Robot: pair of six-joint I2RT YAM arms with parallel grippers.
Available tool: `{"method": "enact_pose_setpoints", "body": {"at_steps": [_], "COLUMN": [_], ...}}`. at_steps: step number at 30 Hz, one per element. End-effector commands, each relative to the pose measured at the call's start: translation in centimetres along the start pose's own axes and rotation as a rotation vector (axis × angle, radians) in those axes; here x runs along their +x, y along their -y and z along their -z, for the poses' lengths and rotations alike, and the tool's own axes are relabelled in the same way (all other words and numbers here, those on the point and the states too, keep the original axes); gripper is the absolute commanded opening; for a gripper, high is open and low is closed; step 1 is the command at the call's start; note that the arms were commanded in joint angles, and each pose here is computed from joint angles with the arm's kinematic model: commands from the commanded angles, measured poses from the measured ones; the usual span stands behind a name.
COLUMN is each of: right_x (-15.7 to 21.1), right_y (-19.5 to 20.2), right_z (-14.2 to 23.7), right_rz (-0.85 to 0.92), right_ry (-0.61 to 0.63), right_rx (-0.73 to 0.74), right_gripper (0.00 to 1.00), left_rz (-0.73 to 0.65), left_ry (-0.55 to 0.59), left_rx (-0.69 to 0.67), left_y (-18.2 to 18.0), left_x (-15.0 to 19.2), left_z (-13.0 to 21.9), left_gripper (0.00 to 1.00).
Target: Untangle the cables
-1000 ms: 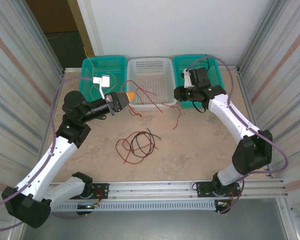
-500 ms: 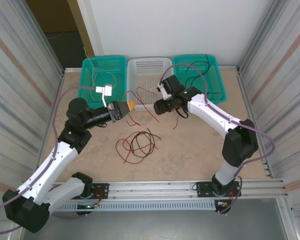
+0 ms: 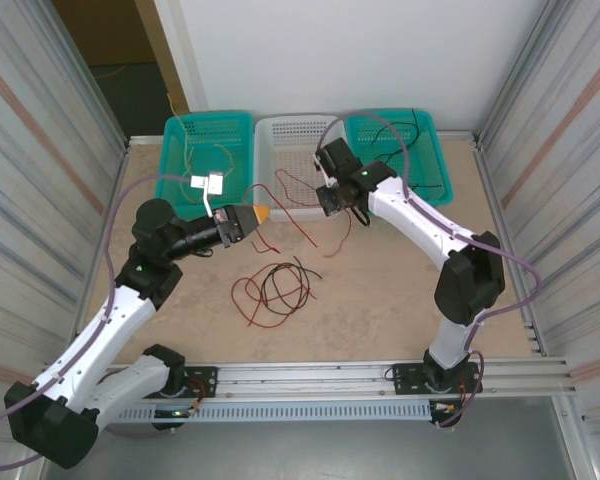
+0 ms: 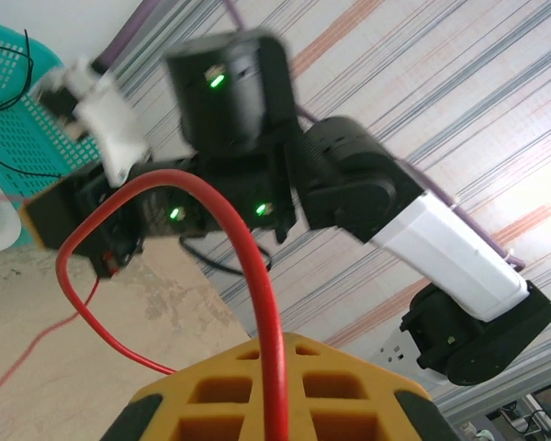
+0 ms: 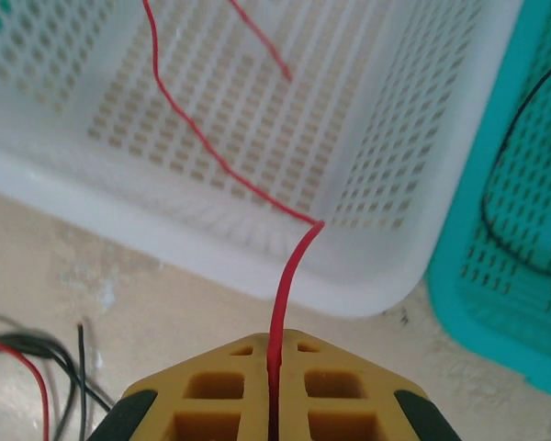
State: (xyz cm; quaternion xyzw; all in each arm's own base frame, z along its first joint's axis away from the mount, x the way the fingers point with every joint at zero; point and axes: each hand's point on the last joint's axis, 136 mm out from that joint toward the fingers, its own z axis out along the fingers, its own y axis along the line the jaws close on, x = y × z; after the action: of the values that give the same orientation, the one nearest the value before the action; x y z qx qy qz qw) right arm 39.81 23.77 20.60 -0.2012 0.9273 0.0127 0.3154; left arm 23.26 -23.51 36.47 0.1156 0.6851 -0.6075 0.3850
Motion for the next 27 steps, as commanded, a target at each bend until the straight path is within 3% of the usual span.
{"method": "enact_pose_setpoints", "body": {"at_steps": [1,12,21,24,25,27], "right_x": [-5.6,-13.7,-11.1,-9.8,-9.2,-8.5], "right_y": [0.8,1.4,2.1,2.1,2.2,2.6], "right_z": [2.7,1.9,-5.0,-5.2,-5.2,-4.4], "right_rz": [-0.043,-0.088,-0.144,-0.160,-0.162,-0.172], "right_ry": [0.156,0.282,0.143,0.132,0.128,0.130], "right_rx": [0.027,0.053,0.030,0.020,0.019,0.028], "right_gripper": [0.02,0.00,0.08,0.22,0.31,0.59], "left_rz": [-0.009,-0.001,-0.030,-0.054,-0.061,-0.076], "left_ry": [0.009,-0.003,0.012,0.018,0.019,0.027], "left_rx": [0.022,0.008,0.006,0.003,0.003,0.009], "left_y": [0.0,-0.8,-0.3,0.1,0.3,0.8], "left_x": [-0.1,0.5,-0.1,-0.7,-1.0,-1.7], "left_z": [0.0,-0.1,-0.1,-0.2,-0.2,-0.5], "left_gripper": [0.00,0.00,0.00,0.00,0.00,0.00]}}
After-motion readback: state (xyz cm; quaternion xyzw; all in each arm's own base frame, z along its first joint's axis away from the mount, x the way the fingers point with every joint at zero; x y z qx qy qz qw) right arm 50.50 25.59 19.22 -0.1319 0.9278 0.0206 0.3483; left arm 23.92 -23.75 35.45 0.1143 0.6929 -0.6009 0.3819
